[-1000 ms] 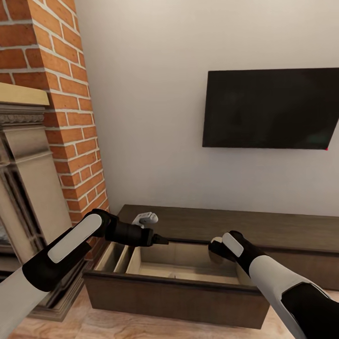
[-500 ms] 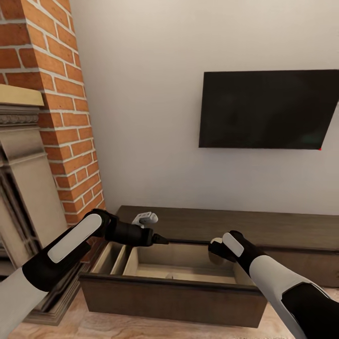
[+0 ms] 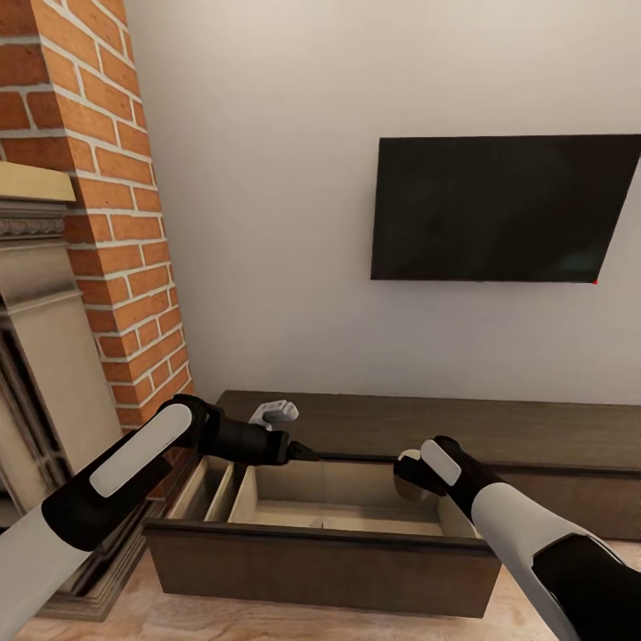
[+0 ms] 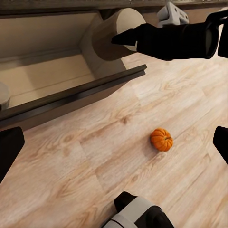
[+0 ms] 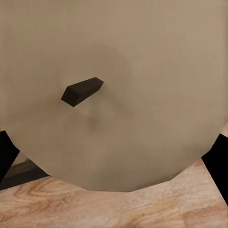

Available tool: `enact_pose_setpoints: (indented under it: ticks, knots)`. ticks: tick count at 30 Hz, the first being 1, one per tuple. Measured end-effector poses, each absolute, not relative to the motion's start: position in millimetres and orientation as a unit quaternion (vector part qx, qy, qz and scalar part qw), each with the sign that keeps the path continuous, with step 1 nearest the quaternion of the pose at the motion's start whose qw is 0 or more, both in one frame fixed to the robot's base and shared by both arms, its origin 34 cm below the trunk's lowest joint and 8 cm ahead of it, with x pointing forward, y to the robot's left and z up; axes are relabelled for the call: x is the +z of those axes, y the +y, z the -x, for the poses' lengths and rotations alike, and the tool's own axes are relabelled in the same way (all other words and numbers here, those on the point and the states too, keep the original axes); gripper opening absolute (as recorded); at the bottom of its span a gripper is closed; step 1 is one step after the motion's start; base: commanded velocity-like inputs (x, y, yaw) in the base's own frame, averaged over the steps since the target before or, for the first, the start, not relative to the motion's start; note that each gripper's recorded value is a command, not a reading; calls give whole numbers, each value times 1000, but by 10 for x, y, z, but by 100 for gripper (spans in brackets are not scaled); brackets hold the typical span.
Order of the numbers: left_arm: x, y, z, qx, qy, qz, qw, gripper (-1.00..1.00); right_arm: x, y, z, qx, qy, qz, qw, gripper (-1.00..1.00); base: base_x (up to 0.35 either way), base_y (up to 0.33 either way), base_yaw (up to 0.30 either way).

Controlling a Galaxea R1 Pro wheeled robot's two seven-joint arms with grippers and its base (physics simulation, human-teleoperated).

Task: Place each of the two pumpkins and all three candles from the living room inside a cabinet in the living room (use any cabinet), then make sure every cabinet is closed, and position the cauldron so it is next to a table in the living room.

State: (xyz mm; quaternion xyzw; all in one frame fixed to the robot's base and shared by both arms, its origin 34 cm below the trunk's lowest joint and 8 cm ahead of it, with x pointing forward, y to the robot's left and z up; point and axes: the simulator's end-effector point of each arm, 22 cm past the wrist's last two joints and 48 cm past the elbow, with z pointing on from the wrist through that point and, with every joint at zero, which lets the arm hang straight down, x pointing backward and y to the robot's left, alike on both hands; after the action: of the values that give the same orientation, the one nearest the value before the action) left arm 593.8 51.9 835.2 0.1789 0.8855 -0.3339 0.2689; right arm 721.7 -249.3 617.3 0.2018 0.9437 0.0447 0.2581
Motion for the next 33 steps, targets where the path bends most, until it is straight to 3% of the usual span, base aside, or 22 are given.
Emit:
enact_pose_setpoints:
  ticks: [33]
  knots:
    - [7707, 531, -5820, -333, 885, -178, 272, 100, 5518, -2459, -7086, 47, 944, -201, 258, -100, 0, 0, 0]
